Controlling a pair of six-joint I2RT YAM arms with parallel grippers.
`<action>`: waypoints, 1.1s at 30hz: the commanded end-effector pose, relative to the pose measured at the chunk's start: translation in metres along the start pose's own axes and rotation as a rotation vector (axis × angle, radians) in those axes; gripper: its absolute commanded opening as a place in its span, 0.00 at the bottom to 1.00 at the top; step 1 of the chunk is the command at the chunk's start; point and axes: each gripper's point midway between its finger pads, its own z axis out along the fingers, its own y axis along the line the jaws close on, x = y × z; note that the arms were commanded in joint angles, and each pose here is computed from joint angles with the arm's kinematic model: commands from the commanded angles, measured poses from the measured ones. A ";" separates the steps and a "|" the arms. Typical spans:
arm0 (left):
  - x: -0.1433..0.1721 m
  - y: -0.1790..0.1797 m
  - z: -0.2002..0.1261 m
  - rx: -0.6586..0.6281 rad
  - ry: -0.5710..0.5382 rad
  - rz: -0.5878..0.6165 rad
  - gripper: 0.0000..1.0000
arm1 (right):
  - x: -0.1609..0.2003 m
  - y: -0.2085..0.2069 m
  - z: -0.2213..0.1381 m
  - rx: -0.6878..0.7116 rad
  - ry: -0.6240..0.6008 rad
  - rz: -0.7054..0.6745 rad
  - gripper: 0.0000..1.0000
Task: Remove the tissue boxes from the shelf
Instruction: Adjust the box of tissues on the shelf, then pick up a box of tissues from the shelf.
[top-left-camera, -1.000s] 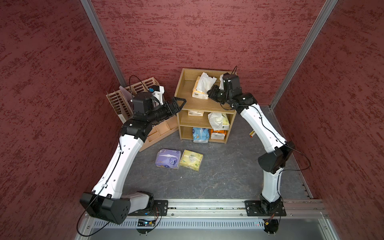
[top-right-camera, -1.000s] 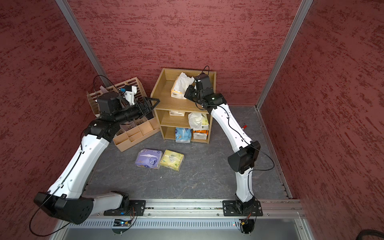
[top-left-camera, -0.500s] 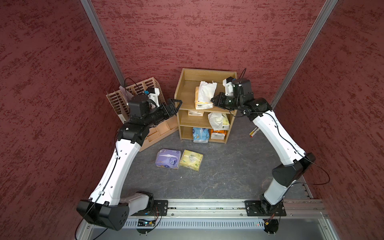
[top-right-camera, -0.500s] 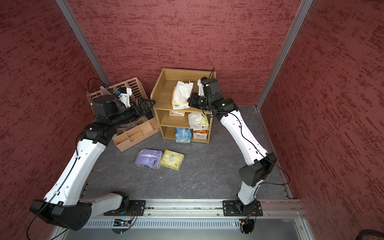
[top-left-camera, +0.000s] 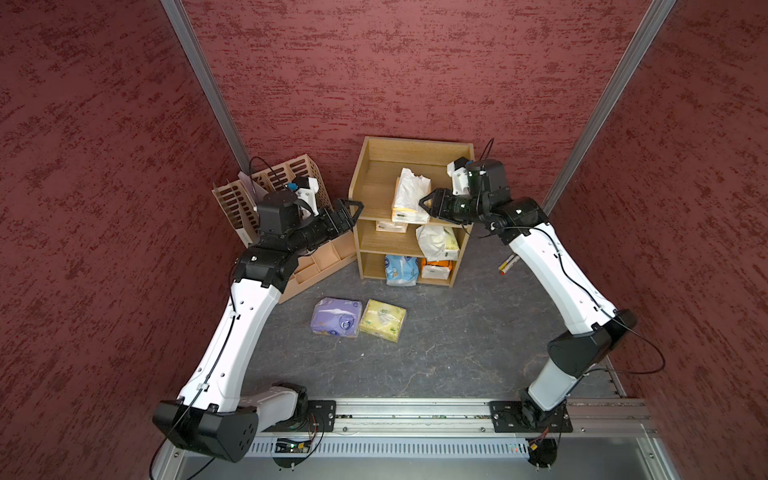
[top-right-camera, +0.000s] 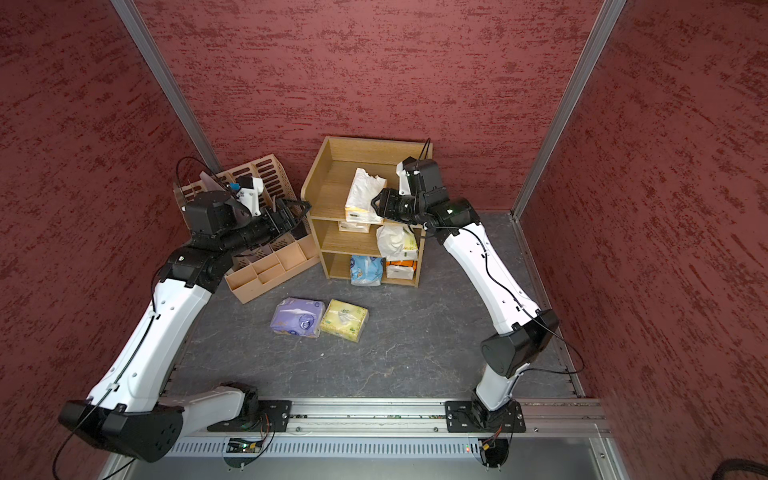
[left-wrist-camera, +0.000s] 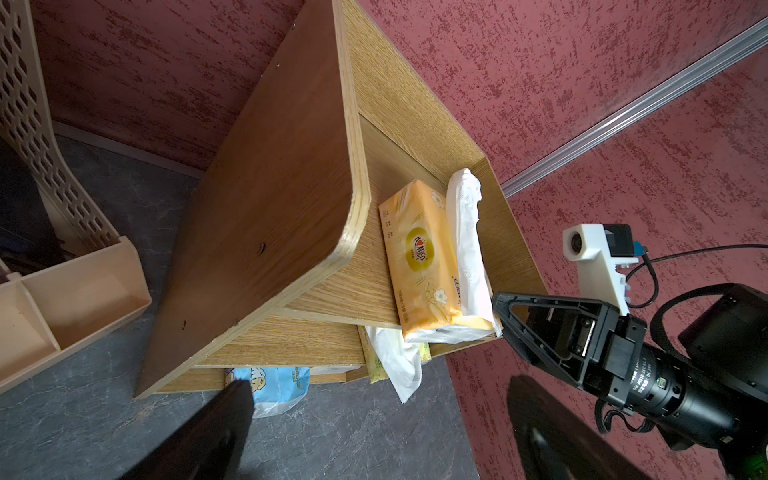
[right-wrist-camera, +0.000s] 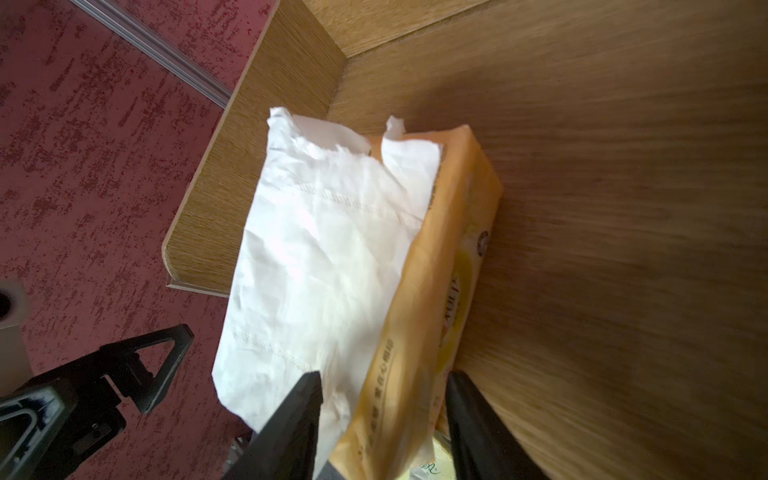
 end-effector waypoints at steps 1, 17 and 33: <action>-0.003 0.000 -0.002 0.005 -0.016 0.008 1.00 | 0.008 0.003 0.003 0.001 0.043 -0.005 0.52; 0.000 0.001 -0.001 0.010 -0.010 0.002 1.00 | 0.021 -0.006 0.018 0.054 0.073 -0.006 0.15; -0.014 0.008 -0.033 -0.018 -0.088 -0.021 1.00 | 0.038 0.056 -0.069 -0.249 0.065 -0.153 0.00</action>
